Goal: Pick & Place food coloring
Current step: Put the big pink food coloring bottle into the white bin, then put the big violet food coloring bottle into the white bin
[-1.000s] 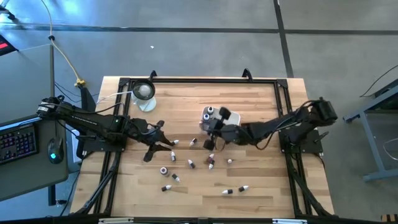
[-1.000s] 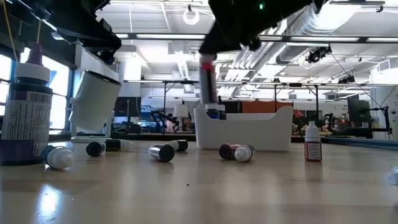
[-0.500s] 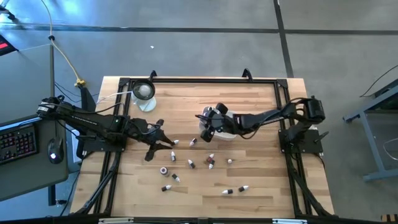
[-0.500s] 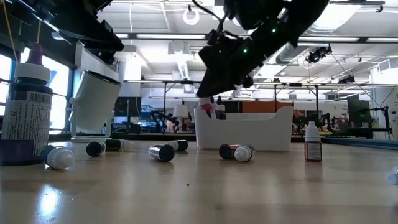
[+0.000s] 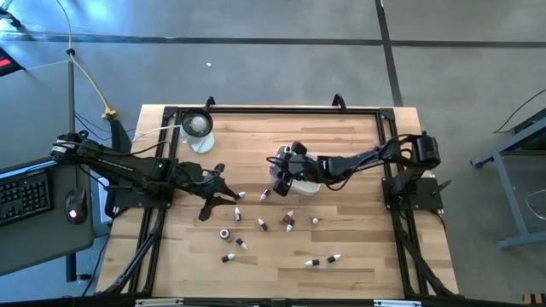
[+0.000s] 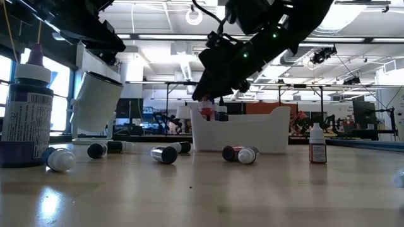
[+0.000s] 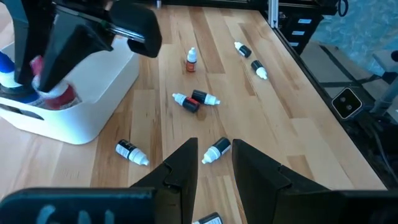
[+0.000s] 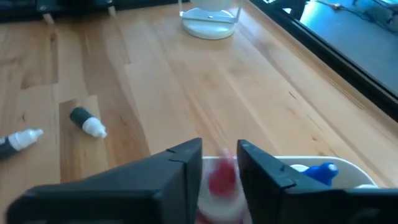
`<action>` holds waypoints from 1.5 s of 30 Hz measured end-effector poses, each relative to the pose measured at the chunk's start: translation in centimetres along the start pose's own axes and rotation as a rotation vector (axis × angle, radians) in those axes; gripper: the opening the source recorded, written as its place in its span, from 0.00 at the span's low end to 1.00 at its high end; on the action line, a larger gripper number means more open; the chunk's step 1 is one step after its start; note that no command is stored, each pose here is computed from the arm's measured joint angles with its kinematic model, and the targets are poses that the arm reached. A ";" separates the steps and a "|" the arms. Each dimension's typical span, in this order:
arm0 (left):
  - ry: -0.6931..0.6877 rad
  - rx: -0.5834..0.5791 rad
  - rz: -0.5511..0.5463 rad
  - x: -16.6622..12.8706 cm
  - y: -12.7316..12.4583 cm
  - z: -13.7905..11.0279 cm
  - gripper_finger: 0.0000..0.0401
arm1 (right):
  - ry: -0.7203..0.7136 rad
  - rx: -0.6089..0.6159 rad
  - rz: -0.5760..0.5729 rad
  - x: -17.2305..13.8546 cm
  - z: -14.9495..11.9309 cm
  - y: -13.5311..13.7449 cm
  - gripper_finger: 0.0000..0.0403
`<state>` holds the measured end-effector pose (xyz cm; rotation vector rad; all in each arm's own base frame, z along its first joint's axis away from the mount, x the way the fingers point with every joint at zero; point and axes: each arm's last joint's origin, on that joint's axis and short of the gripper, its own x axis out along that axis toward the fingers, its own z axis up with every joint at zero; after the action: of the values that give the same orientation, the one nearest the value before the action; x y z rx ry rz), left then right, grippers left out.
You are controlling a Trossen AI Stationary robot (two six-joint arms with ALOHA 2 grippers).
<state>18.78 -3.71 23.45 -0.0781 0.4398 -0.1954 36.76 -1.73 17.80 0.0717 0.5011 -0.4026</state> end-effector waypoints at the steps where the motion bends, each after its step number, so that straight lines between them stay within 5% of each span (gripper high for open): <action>1: 0.000 0.000 0.000 0.0 0.0 0.0 0.25 | 0.001 -0.011 0.003 0.0 0.0 0.1 0.27; 10: 0.002 -0.039 -0.015 0.0 0.0 0.0 0.25 | -0.072 -0.065 0.050 -2.0 1.5 1.3 0.40; 18: 0.033 -0.043 -0.225 -0.1 -0.9 -0.1 0.25 | -0.221 -0.095 0.166 -6.1 4.2 3.1 0.38; 26: 0.098 0.130 -0.365 0.3 -5.0 -1.4 0.25 | -0.229 -0.124 0.237 -7.6 3.9 5.2 0.38; 32: 0.126 0.255 -0.257 1.1 -6.9 -2.6 0.25 | -0.241 -0.139 0.247 -7.8 3.9 5.6 0.38; 36: 0.153 0.261 -0.163 1.8 -6.9 -3.1 0.25 | -0.240 -0.137 0.247 -7.8 3.9 5.6 0.38; 45: 0.204 0.222 -0.144 2.7 -6.9 -3.8 0.25 | -0.240 -0.136 0.247 -7.8 3.9 5.6 0.38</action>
<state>18.35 -11.17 19.71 0.1294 0.6130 -0.3953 34.47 5.56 24.83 -0.0456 0.2770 -0.1316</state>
